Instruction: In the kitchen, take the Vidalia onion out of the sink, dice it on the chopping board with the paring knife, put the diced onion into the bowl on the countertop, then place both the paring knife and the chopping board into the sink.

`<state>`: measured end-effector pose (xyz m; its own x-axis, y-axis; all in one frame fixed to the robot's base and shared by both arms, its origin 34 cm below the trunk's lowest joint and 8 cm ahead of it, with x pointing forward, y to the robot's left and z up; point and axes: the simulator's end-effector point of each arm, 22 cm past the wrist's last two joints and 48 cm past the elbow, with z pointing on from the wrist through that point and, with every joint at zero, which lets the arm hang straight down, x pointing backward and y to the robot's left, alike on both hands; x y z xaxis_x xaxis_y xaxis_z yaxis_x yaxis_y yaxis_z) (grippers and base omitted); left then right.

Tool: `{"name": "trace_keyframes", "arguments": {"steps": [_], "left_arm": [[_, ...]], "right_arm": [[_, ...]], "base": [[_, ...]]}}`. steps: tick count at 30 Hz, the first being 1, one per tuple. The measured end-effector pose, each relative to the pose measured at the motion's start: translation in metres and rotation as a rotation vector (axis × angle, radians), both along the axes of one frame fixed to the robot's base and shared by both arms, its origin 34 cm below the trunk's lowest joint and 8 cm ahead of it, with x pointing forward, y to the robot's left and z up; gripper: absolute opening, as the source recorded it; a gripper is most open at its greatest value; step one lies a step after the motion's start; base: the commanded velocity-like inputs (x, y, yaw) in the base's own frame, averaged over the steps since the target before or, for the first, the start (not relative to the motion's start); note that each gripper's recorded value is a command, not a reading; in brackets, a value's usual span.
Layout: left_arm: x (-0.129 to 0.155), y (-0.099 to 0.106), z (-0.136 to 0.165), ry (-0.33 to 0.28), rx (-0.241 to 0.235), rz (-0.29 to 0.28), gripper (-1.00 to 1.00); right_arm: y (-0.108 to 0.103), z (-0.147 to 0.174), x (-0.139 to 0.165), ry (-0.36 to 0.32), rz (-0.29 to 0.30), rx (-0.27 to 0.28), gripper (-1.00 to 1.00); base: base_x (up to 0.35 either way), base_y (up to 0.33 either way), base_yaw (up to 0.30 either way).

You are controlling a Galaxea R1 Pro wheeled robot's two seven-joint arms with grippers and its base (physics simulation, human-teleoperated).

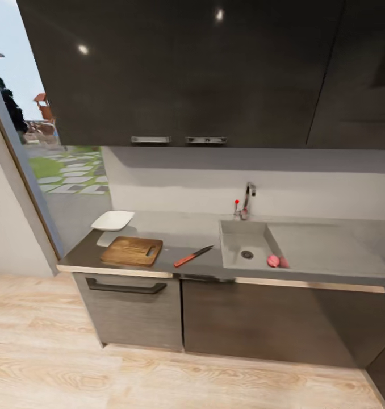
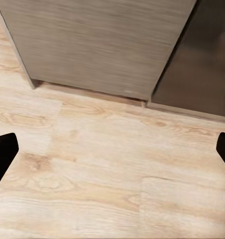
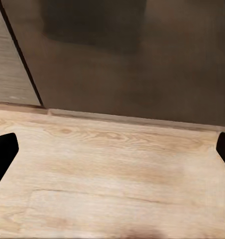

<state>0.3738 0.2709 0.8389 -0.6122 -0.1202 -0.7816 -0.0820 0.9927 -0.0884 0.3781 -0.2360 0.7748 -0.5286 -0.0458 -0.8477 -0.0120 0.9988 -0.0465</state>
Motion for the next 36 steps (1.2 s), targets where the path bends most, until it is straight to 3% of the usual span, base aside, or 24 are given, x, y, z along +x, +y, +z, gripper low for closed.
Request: {"name": "trace_keyframes", "arguments": {"steps": [7, 25, 36], "left_arm": [[0.0001, 0.0007, 0.0004, -0.002, 0.000, 0.002, 1.00], [-0.0045, 0.0008, -0.0055, 0.013, -0.001, 0.004, 1.00], [-0.0044, 0.0014, -0.0056, 0.014, 0.000, 0.004, 1.00]], "right_arm": [[0.0002, -0.0030, -0.0031, 0.011, -0.002, 0.003, 1.00], [0.0015, -0.0058, -0.0060, 0.019, -0.002, 0.007, 1.00], [0.0027, -0.0080, -0.0080, 0.026, -0.001, 0.010, 1.00]], "base": [[0.000, -0.321, -0.174], [-0.003, -0.321, -0.007], [-0.159, -0.286, 0.000]]}}
